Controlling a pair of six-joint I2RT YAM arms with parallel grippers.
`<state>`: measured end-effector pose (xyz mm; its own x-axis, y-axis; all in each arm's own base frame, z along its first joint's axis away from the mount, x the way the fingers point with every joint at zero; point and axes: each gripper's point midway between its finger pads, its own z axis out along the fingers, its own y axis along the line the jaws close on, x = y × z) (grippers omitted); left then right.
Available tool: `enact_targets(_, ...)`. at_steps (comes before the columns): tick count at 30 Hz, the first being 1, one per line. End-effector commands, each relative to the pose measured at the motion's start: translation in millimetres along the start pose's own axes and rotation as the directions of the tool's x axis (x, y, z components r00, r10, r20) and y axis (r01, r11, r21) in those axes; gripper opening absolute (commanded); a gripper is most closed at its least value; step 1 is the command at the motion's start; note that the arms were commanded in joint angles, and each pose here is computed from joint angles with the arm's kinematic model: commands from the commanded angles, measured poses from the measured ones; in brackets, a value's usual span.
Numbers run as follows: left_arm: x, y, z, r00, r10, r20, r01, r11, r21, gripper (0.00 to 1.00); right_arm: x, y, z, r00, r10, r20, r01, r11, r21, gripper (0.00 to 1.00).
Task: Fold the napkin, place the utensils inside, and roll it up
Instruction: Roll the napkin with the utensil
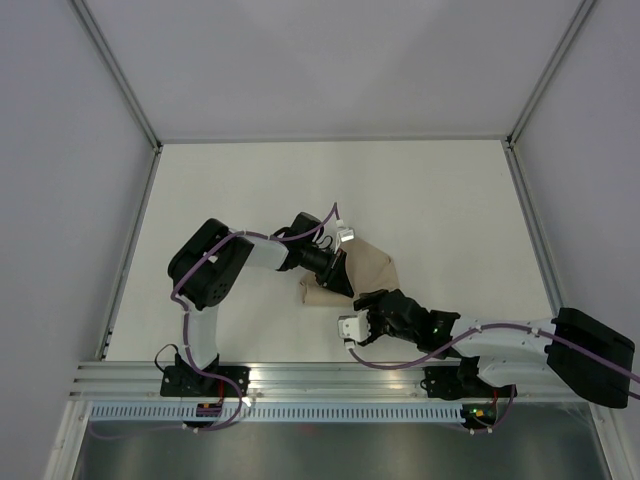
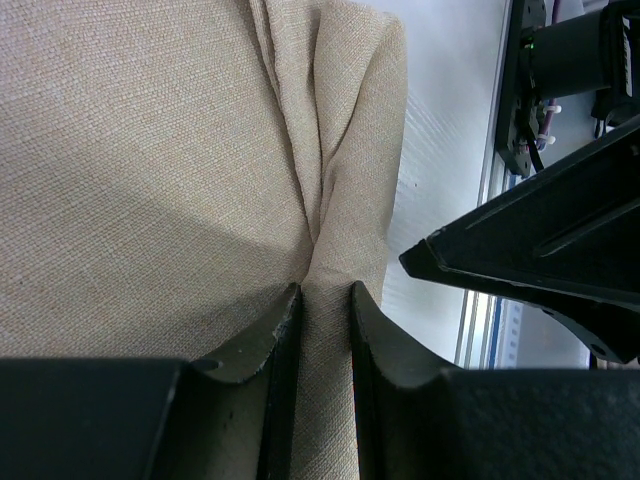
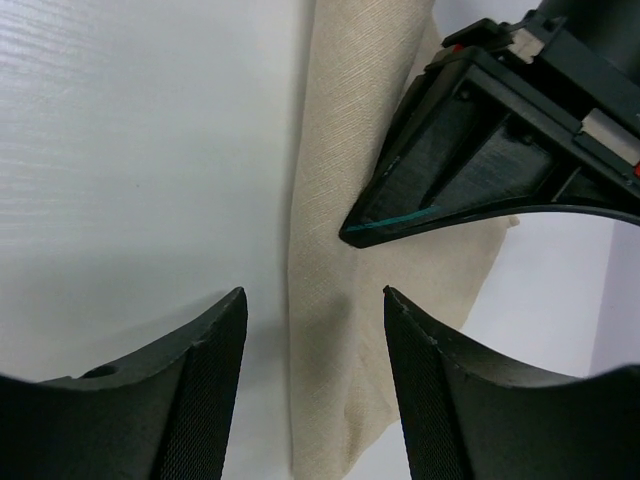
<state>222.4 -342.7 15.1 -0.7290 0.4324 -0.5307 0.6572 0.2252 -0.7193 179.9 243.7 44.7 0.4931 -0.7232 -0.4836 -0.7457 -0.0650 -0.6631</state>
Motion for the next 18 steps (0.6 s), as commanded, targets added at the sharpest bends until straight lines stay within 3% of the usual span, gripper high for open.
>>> enact_targets(1,71,74,-6,0.981,-0.148,-0.123,0.101,0.94,-0.326,0.02,-3,5,3,1.0,-0.021,0.013,0.022,0.999,-0.047,0.63)
enact_targets(7,71,74,-6,0.98,-0.153,-0.126,0.104,0.939,-0.327,0.02,5,9,8,0.999,-0.042,0.002,0.042,0.999,-0.035,0.63)
enact_targets(13,73,75,-6,0.979,-0.157,-0.129,0.107,0.939,-0.328,0.02,18,-5,11,0.996,-0.08,-0.038,0.083,0.992,0.096,0.62)
enact_targets(18,71,75,-6,0.98,-0.155,-0.126,0.106,0.939,-0.328,0.02,26,3,19,0.994,-0.09,-0.07,0.094,0.993,0.068,0.62)
